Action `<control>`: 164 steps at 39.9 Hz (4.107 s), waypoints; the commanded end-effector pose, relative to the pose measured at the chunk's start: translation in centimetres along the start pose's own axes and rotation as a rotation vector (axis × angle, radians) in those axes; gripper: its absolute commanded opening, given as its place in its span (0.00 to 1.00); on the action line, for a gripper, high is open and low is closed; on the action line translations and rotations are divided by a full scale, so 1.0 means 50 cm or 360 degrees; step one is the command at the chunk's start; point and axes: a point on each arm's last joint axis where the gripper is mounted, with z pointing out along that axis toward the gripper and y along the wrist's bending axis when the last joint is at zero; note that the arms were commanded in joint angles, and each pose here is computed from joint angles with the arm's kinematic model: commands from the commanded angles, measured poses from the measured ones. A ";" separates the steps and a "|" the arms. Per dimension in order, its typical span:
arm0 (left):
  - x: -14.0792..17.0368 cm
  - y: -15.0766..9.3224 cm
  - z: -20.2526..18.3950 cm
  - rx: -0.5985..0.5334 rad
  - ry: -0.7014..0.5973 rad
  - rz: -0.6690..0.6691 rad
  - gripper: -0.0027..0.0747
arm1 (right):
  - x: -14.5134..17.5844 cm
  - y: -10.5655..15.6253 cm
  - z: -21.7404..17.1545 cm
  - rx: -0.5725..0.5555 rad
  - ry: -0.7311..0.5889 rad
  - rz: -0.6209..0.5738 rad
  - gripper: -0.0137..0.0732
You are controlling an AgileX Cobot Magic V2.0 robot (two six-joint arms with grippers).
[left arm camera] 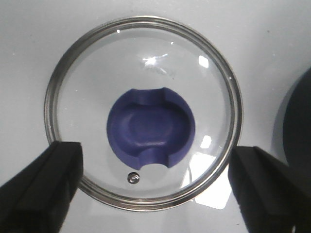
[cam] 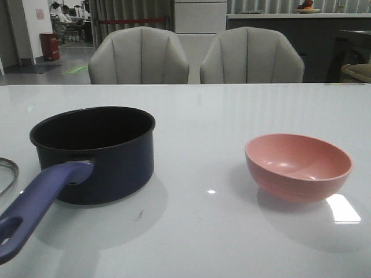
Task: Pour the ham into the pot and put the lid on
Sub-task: 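Grasp the purple knob and lift the glass lid with the left gripper, then lower the glass lid onto the pot and open the left gripper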
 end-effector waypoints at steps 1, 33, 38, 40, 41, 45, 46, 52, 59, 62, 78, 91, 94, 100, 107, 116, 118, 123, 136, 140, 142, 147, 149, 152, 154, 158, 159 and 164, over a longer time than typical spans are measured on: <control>-0.018 -0.011 -0.035 0.0069 -0.0098 0.0052 0.84 | -0.033 -0.002 -0.002 0.0022 -0.0163 -0.0006 0.33; -0.035 -0.010 0.043 0.0013 0.0011 0.0086 0.84 | -0.033 -0.002 -0.002 0.0022 -0.0163 -0.0006 0.33; -0.038 -0.010 0.043 0.0016 -0.0015 0.0086 0.84 | -0.033 -0.002 -0.002 0.0022 -0.0163 -0.0006 0.33; -0.039 -0.010 0.045 0.0016 -0.0018 0.0085 0.84 | -0.033 -0.002 -0.002 0.0022 -0.0163 -0.0006 0.33; -0.039 -0.010 0.046 0.0016 -0.0019 0.0085 0.84 | -0.033 -0.002 -0.002 0.0022 -0.0163 -0.0006 0.33; -0.038 -0.009 0.062 0.0008 0.0033 0.0083 0.84 | -0.033 -0.002 -0.002 0.0022 -0.0163 -0.0006 0.33; -0.038 -0.008 0.065 0.0006 0.0044 0.0082 0.84 | -0.033 -0.002 -0.002 0.0022 -0.0163 -0.0006 0.33; -0.035 -0.007 0.085 -0.0004 0.0103 0.0079 0.84 | -0.033 -0.002 -0.002 0.0022 -0.0163 -0.0006 0.33; -0.035 -0.006 0.088 -0.0005 0.0111 0.0079 0.69 | -0.033 -0.002 -0.002 0.0022 -0.0163 -0.0006 0.33; -0.035 -0.006 0.088 -0.0005 0.0111 0.0079 0.58 | -0.033 -0.002 -0.002 0.0022 -0.0163 -0.0006 0.33; -0.059 -0.015 0.042 0.0020 -0.0001 0.0087 0.32 | -0.033 -0.002 -0.002 0.0022 -0.0163 -0.0006 0.33; -0.105 -0.044 -0.126 0.0100 -0.0387 0.0136 0.32 | -0.033 -0.002 -0.002 0.0022 -0.0163 -0.0006 0.33; -0.109 -0.066 -0.165 0.0128 -0.0461 0.0205 0.32 | -0.033 -0.002 -0.002 0.0022 -0.0163 -0.0006 0.33; -0.099 -0.140 -0.218 0.0222 -0.0558 0.0374 0.32 | -0.033 -0.002 -0.002 0.0022 -0.0163 -0.0006 0.33; -0.058 -0.244 -0.217 0.0318 -0.0531 0.0682 0.32 | -0.033 -0.002 -0.002 0.0022 -0.0163 -0.0006 0.33; -0.015 -0.343 -0.160 0.0379 -0.0379 0.0890 0.32 | -0.033 -0.002 -0.002 0.0022 -0.0163 -0.0006 0.33; -0.008 -0.357 -0.146 0.0379 -0.0340 0.0919 0.32 | -0.033 -0.002 -0.002 0.0022 -0.0163 -0.0006 0.33; 0.002 -0.374 -0.118 0.0366 -0.0256 0.0956 0.32 | -0.033 -0.002 -0.002 0.0022 -0.0163 -0.0006 0.33; 0.008 -0.378 -0.099 0.0348 -0.0175 0.0968 0.33 | -0.033 -0.002 -0.002 0.0022 -0.0163 -0.0006 0.33; 0.004 -0.381 -0.100 0.0362 -0.0210 0.0963 0.33 | -0.033 -0.002 -0.002 0.0022 -0.0163 -0.0006 0.33; 0.003 -0.382 -0.097 0.0363 -0.0213 0.0962 0.33 | -0.033 -0.002 -0.002 0.0022 -0.0163 -0.0006 0.33; 0.003 -0.384 -0.083 0.0353 -0.0177 0.0962 0.33 | -0.033 -0.002 -0.002 0.0022 -0.0163 -0.0006 0.33; 0.004 -0.385 -0.076 0.0352 -0.0152 0.0959 0.33 | -0.033 -0.002 -0.002 0.0022 -0.0163 -0.0006 0.33; 0.006 -0.386 -0.065 0.0348 -0.0111 0.0955 0.33 | -0.033 -0.002 -0.002 0.0022 -0.0163 -0.0006 0.33; 0.007 -0.388 -0.059 0.0357 -0.0090 0.0947 0.33 | -0.033 -0.002 -0.002 0.0022 -0.0163 -0.0006 0.33; 0.008 -0.390 -0.050 0.0361 -0.0069 0.0940 0.33 | -0.033 -0.002 -0.002 0.0022 -0.0163 -0.0006 0.33; 0.007 -0.390 -0.049 0.0360 -0.0069 0.0940 0.34 | -0.033 -0.002 -0.002 0.0022 -0.0163 -0.0006 0.33; 0.007 -0.390 -0.047 0.0359 -0.0066 0.0940 0.47 | -0.033 -0.002 -0.002 0.0022 -0.0163 -0.0006 0.33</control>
